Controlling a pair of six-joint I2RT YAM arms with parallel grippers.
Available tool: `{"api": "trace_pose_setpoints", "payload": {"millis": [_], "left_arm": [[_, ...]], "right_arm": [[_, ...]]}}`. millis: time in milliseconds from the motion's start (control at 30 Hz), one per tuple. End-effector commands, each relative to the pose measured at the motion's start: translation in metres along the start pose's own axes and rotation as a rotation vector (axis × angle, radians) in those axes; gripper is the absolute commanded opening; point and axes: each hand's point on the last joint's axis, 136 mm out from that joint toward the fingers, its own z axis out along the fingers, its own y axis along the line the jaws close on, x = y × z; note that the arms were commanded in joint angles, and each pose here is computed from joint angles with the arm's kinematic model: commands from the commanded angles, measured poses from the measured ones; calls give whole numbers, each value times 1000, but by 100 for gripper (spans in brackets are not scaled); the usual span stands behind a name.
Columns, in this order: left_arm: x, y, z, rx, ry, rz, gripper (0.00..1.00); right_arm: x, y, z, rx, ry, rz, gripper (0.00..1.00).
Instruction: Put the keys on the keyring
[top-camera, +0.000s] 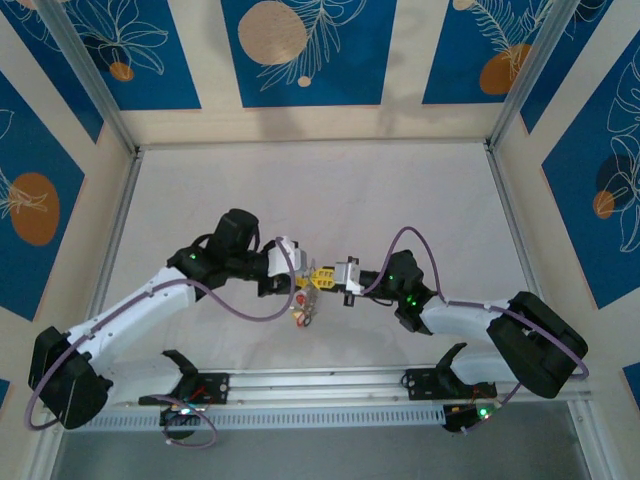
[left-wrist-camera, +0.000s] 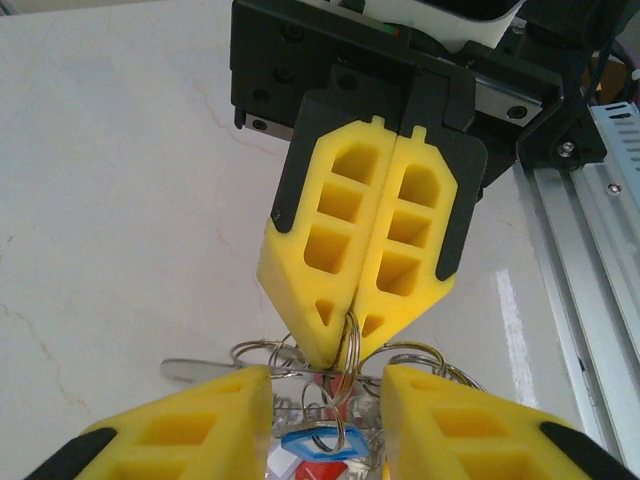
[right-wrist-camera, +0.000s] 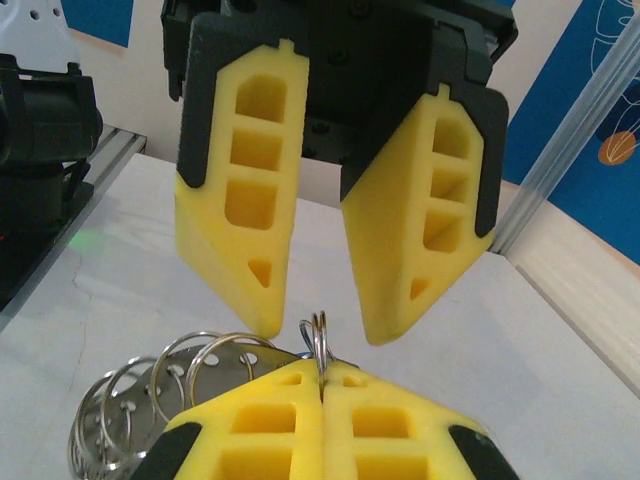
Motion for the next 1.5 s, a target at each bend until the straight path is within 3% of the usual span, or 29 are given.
{"api": "trace_pose_setpoints", "payload": {"millis": [0,167,267,333,400,533,700,1033,1233,1367,1467], "left_arm": [[-5,-1,1,29,-31,2,27],[7,5,2,-7,24,9,10],[10,6,-1,-38,42,34,7],[12,8,-3,-64,64,58,0],[14,9,-5,-87,102,89,0],[17,8,-4,-118,200,170,0],[18,8,-1,-116,323,237,0],[-1,3,4,-89,292,238,0],[-4,-2,4,-77,257,235,1],[3,-2,2,-101,249,245,17],[9,-2,-1,-105,243,228,16]], "right_arm": [[-23,-10,4,13,-72,-47,0],[-24,-9,5,6,-79,-53,0],[-24,-9,4,10,-78,-54,0],[-21,-8,3,13,-66,-52,0],[-17,-7,3,11,-41,-53,0],[-3,-7,7,18,54,-63,15],[0,-11,7,43,87,-52,19],[8,-11,15,30,110,-4,18],[7,-11,16,24,105,10,0],[2,-11,11,33,62,21,0],[-6,-13,3,49,7,29,0]]}}
